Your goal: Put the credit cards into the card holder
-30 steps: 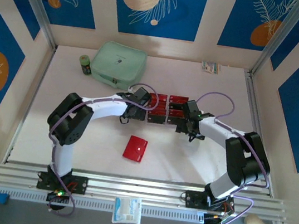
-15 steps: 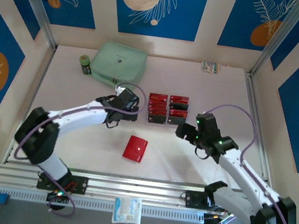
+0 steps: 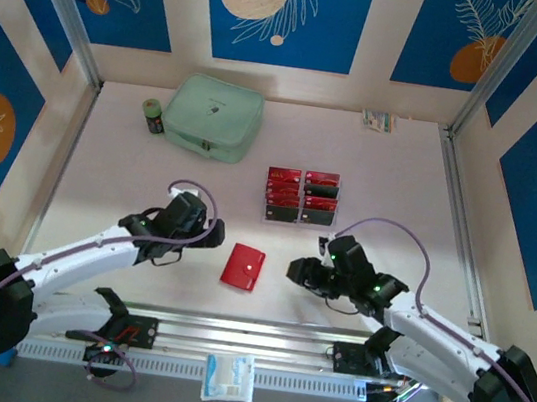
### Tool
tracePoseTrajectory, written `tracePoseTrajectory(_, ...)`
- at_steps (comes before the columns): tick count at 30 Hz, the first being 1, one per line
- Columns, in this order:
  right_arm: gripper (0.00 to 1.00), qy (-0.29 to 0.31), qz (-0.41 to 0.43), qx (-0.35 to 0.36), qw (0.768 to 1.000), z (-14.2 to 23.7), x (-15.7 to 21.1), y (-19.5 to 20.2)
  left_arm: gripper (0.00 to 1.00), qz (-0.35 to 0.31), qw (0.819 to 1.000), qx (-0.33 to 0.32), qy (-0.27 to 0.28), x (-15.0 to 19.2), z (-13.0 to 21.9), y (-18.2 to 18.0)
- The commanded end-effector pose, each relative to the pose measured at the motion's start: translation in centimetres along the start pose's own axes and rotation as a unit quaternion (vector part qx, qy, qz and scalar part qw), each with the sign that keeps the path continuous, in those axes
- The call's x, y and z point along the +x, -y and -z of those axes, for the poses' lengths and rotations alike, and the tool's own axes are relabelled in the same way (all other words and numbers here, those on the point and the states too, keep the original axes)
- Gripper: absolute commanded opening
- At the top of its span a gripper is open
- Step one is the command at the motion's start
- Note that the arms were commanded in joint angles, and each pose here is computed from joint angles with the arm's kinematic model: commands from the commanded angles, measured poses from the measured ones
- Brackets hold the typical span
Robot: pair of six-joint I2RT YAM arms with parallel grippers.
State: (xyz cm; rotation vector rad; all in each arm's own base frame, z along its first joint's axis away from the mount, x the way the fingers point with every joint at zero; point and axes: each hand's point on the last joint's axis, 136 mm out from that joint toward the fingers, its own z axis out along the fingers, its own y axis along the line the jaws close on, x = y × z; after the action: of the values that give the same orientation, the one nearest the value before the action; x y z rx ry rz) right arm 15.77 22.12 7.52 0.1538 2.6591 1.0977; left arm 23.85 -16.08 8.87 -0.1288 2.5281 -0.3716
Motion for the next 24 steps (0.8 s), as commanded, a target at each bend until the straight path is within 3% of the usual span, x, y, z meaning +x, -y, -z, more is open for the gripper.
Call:
tracePoseTrajectory(1, 0.43, 0.005, -0.006, -0.034, 0.999, -1.2, -0.1, -2.4, 1.00, 0.031, 0.999, 0.034, 0.002, 0.1, 0.2, 0.9)
tracePoseTrajectory(14, 0.43, -0.045, 0.021, -0.008, 0.999, -6.2, 1.5, -4.8, 1.00, 0.038, 0.998, 0.042, -0.002, 0.5, -0.1, 1.0)
tracePoseTrajectory(24, 0.44, -0.060, 0.013, 0.020, 0.998, -7.6, 2.4, -4.0, 1.00, 0.045, 0.998, 0.044, -0.002, 0.9, -0.2, 0.7)
